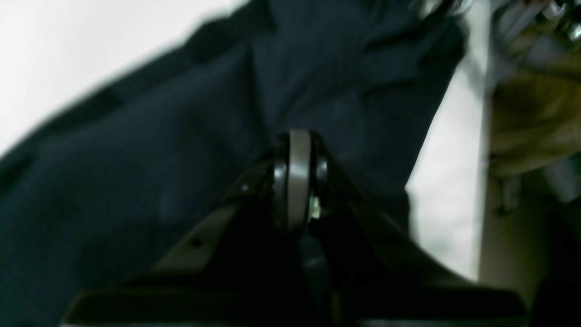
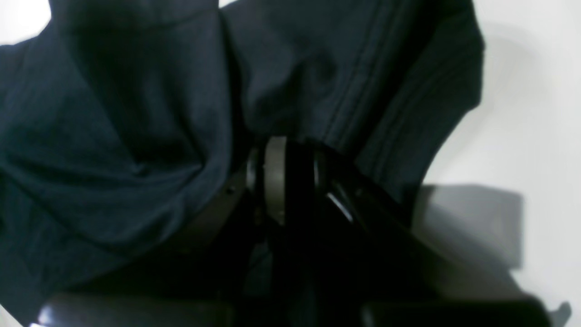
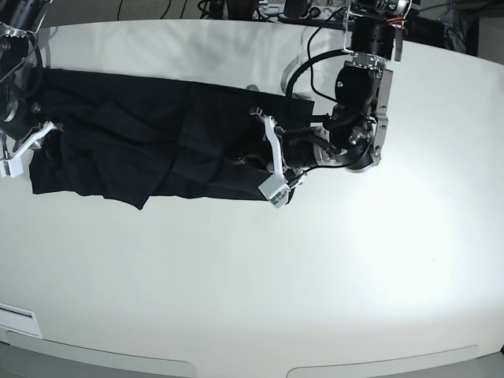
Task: Fold the T-shirt properly
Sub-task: 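Fold the strip end with the left gripper toward the right gripper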
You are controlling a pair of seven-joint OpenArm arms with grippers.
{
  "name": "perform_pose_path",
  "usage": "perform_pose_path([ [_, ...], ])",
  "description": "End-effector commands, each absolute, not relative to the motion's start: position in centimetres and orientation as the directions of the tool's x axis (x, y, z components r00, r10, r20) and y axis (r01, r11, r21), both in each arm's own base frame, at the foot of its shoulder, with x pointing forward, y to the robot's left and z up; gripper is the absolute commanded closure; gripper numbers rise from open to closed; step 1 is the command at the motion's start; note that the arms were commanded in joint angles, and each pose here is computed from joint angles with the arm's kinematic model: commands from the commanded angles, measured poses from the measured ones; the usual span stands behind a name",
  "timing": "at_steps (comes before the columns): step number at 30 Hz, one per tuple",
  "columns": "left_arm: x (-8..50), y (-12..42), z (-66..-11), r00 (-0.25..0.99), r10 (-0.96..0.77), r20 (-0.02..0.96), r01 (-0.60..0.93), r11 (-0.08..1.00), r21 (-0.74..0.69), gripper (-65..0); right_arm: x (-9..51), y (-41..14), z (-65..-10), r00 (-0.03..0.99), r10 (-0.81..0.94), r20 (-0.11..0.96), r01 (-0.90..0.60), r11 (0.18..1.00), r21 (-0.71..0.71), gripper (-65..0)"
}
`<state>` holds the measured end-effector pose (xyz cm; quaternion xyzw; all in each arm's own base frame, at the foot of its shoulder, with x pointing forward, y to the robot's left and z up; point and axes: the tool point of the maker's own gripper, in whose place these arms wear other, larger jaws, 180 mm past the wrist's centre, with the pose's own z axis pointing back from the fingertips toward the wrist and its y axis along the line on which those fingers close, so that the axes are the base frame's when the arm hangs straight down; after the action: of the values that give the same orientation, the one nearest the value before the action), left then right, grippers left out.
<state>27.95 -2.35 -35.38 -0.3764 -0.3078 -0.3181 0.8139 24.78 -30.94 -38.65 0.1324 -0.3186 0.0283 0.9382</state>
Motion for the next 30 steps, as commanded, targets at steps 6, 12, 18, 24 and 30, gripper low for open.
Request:
perform_pose_path([
  [6, 28.3, -1.0, -36.8, 0.624, -0.270, 0.733, 0.705, 0.598, -0.380, 0.0, 28.2, -31.1, -30.8, 0.657, 0.089, 0.748, -0.264, 0.957, 0.118, -28.8],
  [12, 27.9, 1.2, -37.9, 0.632, -0.304, 0.713, 0.697, 0.626, -0.351, 0.0, 28.2, -36.9, -28.3, 0.695, 0.114, 0.710, -0.081, 0.993, -0.081, -39.9],
  [18, 27.9, 1.9, -38.2, 0.650, -0.301, 0.697, 0.678, 0.645, -0.353, 0.0, 24.2, -38.8, -33.8, 0.794, -0.041, 0.607, 0.007, 0.998, 0.058, -39.9],
  [24, 27.9, 1.7, -38.1, 0.651, -0.293, 0.700, 0.677, 0.641, -0.362, 0.0, 21.7, -36.2, -37.1, 0.824, -0.229, 0.519, 0.024, 0.928, 0.372, -39.9],
  [30, 27.9, 1.5, -37.8, 0.653, -0.280, 0.704, 0.676, 0.634, -0.375, 0.0, 20.2, -32.1, -38.9, 0.840, -0.296, 0.455, -0.005, 0.835, 0.551, -39.9],
])
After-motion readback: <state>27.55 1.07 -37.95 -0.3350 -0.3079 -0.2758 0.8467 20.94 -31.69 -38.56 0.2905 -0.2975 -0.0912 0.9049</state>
